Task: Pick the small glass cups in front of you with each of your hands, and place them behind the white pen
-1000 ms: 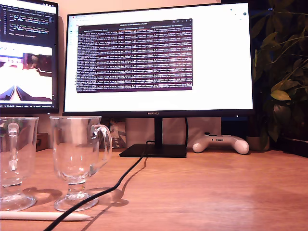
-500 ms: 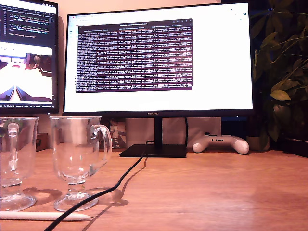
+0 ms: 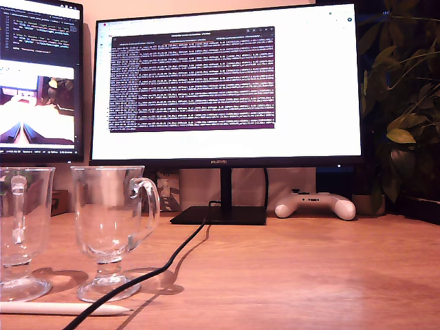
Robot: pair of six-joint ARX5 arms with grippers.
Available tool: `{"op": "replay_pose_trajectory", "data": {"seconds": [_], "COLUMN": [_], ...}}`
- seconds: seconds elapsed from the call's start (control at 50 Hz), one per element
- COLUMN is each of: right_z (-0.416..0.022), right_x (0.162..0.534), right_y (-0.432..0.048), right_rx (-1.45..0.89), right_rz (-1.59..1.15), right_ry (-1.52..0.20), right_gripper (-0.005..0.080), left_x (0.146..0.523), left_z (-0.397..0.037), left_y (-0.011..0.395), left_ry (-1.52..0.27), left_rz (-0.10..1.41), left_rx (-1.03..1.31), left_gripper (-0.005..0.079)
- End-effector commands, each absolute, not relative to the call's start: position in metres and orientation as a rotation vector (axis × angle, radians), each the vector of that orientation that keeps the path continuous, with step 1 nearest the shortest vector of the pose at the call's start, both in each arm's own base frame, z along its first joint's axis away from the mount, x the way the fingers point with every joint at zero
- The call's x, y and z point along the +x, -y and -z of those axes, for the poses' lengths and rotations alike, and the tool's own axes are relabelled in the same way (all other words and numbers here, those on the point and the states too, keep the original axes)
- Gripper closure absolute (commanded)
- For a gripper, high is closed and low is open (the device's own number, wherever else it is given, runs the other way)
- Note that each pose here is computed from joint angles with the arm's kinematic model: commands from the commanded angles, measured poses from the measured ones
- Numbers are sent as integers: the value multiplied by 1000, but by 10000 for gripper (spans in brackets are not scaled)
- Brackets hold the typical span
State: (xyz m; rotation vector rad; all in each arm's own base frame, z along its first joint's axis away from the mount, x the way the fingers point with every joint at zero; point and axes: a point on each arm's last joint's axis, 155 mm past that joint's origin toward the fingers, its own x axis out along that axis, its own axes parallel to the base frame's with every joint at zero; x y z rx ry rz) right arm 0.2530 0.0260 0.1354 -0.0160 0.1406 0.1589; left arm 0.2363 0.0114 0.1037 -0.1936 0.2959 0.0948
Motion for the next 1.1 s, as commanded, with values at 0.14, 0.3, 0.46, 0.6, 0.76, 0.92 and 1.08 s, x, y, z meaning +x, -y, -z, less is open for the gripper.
{"op": "replay_pose_trajectory", "data": {"seconds": [0.14, 0.3, 0.46, 0.6, 0.76, 0.92, 1.08], "right_z": [-129, -129, -128, -127, -127, -127, -127], "right_x": [248, 249, 249, 249, 249, 249, 249], "right_y": [-19, -17, -6, -6, -6, -6, -6], "right_rx": [-19, -53, -67, -5, -6, -6, -6], "right_rz": [-118, -112, -51, -48, -48, -48, -48], "right_ry": [-143, -139, -146, -154, -154, -154, -154], "right_gripper": [764, 764, 764, 764, 764, 764, 764], "left_x": [235, 235, 235, 235, 235, 235, 235], "left_z": [-90, -90, -90, -90, -90, -90, -90], "left_y": [-11, -11, -11, -11, -11, -11, -11], "left_ry": [-327, -327, -328, -327, -327, -328, -328], "left_rz": [-95, -96, -95, -96, -96, -96, -96], "left_rx": [-198, -198, -198, -198, -198, -198, -198], "left_gripper": [765, 765, 765, 765, 765, 765, 765]}}
